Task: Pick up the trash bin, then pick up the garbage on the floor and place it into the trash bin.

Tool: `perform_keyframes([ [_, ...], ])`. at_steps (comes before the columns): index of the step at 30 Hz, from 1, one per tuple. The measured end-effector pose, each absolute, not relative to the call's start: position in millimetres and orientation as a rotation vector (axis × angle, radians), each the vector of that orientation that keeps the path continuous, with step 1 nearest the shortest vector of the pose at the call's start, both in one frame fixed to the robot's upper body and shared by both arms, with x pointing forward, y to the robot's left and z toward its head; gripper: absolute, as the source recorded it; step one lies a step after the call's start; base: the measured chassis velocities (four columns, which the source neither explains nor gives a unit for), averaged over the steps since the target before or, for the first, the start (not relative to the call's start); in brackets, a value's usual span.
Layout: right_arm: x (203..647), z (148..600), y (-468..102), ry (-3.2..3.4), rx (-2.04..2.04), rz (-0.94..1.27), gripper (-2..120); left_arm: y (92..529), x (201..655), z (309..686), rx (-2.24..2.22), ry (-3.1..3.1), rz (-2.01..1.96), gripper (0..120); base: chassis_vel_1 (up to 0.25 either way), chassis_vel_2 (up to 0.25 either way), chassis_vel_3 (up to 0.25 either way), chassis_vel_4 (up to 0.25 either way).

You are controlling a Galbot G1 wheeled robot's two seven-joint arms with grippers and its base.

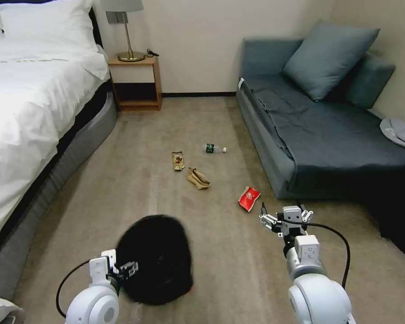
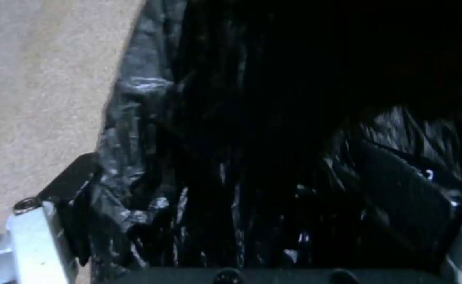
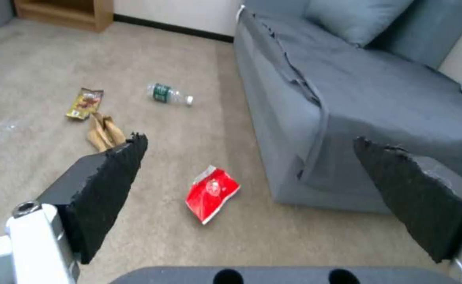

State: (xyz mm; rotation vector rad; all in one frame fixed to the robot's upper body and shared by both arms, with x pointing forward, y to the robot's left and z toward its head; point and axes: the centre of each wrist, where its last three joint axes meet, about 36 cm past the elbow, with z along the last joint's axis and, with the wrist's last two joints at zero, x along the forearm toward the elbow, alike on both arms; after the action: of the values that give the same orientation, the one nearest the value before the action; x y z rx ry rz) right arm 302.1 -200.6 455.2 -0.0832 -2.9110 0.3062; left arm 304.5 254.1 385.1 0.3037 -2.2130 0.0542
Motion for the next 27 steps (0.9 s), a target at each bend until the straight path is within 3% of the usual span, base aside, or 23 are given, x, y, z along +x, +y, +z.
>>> perform_keyframes([
  [15,304.8,456.4,-201.3,-2.918,-0.096,0.31,100,246.6,308.1,411.5,0.224,-2.29,0.108,100,0.0,0.0,0.0,0.0],
  [27,305.6,456.6,-200.8,-2.919,-0.097,0.31,100,251.6,313.4,402.3,0.225,-2.276,0.112,99,0.0,0.0,0.0,0.0],
])
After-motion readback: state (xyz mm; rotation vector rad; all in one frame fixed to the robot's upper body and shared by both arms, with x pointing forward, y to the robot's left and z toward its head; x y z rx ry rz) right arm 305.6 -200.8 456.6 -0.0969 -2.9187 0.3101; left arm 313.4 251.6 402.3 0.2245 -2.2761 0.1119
